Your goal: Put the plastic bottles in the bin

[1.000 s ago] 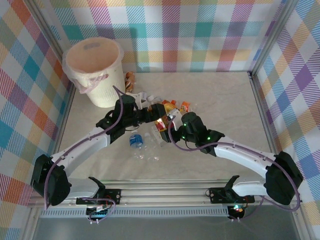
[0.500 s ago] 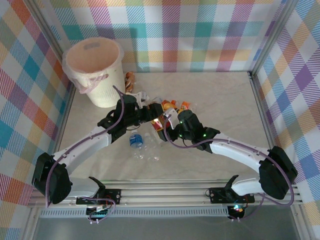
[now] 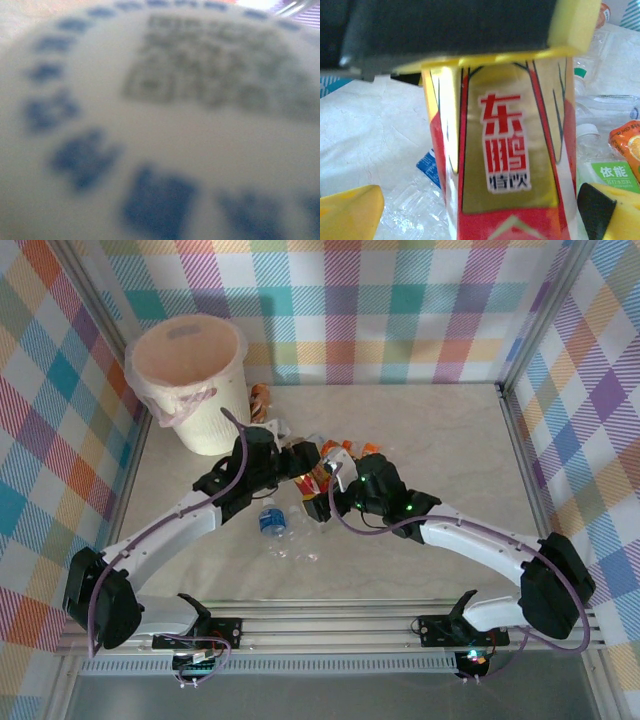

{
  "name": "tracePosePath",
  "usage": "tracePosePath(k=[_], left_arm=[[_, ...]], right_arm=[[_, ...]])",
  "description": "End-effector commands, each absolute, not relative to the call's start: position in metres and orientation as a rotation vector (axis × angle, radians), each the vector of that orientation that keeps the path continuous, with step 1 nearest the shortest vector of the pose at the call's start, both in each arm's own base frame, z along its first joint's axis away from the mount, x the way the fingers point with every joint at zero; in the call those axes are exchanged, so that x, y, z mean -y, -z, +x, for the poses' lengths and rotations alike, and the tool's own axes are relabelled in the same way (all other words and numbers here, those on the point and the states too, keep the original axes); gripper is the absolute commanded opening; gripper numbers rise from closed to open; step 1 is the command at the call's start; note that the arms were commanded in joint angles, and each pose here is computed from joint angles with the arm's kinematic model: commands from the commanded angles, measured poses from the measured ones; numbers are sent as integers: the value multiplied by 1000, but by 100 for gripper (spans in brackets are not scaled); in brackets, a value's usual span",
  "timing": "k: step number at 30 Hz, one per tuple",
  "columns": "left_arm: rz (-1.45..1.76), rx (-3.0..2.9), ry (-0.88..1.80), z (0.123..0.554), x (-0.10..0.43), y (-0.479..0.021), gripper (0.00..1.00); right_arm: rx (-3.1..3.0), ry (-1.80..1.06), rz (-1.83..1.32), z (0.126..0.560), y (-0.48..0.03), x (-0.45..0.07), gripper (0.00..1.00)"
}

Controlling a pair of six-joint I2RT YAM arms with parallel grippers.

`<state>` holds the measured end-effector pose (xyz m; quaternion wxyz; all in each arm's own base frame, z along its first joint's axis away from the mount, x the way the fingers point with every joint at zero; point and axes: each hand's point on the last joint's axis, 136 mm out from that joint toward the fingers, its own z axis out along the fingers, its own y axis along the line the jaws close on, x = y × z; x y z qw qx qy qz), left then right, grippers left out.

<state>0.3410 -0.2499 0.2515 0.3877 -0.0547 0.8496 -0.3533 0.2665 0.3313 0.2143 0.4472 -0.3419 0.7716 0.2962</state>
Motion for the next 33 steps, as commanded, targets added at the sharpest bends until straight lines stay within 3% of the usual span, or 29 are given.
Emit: tracePosePath(k=[1, 7, 18, 33], left_arm=[[-126, -2112, 779, 347, 236, -271, 57], [-216, -2069, 489, 357, 187, -294, 57], [-163, -1801, 202, 380, 129, -401, 57], [-205, -1511, -167, 455, 56, -516, 56]], right_arm=[[-1823, -770, -843, 264, -252, -336, 100], [-1816, -694, -684, 278, -264, -317, 100], [-1811, -698, -540, 295, -272, -316, 100], [-1803, -665, -459, 306, -277, -310, 100]])
